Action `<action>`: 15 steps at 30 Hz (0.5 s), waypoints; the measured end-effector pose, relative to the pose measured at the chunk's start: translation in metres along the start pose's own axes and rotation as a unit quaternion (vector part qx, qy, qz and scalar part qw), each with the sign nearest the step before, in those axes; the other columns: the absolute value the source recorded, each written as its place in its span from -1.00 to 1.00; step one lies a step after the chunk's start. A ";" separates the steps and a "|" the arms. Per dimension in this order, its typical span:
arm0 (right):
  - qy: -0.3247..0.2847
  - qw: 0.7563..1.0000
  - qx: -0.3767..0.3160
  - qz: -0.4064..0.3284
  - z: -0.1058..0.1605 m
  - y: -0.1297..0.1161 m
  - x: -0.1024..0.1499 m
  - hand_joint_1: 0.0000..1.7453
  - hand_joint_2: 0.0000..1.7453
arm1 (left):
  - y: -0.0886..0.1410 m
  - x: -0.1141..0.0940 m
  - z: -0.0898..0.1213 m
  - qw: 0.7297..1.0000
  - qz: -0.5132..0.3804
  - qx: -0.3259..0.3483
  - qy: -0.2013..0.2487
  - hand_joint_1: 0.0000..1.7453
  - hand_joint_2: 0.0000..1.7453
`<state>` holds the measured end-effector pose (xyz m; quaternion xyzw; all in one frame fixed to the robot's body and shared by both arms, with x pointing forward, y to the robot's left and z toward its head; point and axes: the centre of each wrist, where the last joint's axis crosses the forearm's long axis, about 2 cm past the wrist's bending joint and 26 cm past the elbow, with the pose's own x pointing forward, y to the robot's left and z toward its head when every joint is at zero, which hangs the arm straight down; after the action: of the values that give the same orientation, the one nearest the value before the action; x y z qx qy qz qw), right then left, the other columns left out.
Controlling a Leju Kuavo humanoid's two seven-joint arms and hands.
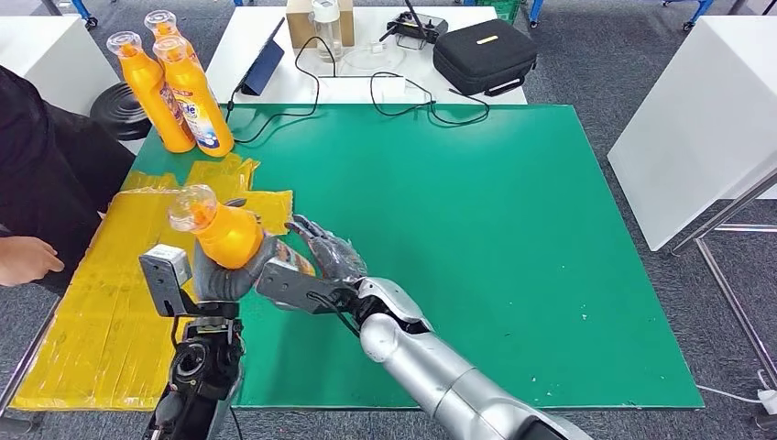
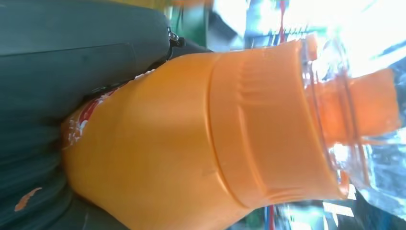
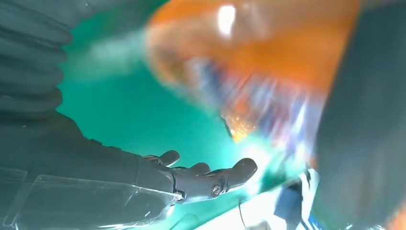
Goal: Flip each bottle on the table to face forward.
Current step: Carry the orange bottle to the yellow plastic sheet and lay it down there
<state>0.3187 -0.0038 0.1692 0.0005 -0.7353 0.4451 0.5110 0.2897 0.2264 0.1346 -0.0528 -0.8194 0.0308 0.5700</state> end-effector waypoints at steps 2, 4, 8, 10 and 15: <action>-0.005 1.000 -0.018 -0.020 0.003 -0.008 0.000 -1.00 -1.00 | 0.008 0.004 0.001 1.000 -0.019 0.013 -0.006 1.00 1.00; -0.007 0.999 -0.033 -0.033 0.006 -0.015 0.000 -1.00 -1.00 | 0.013 0.006 0.002 0.999 -0.025 0.020 -0.010 1.00 1.00; -0.011 0.997 -0.056 -0.048 0.010 -0.023 0.000 -1.00 -1.00 | 0.018 0.009 0.003 0.999 -0.030 0.027 -0.015 1.00 1.00; -0.012 0.997 -0.062 -0.053 0.011 -0.025 0.001 -1.00 -1.00 | 0.019 0.010 0.003 0.999 -0.031 0.030 -0.016 1.00 1.00; -0.017 0.995 -0.075 -0.062 0.014 -0.028 0.001 -1.00 -1.00 | 0.021 0.011 0.005 0.997 -0.055 0.040 -0.020 1.00 1.00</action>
<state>0.3209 -0.0291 0.1874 0.0153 -0.7736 0.3561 0.5240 0.2829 0.2490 0.1405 0.0161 -0.8304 0.0332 0.5560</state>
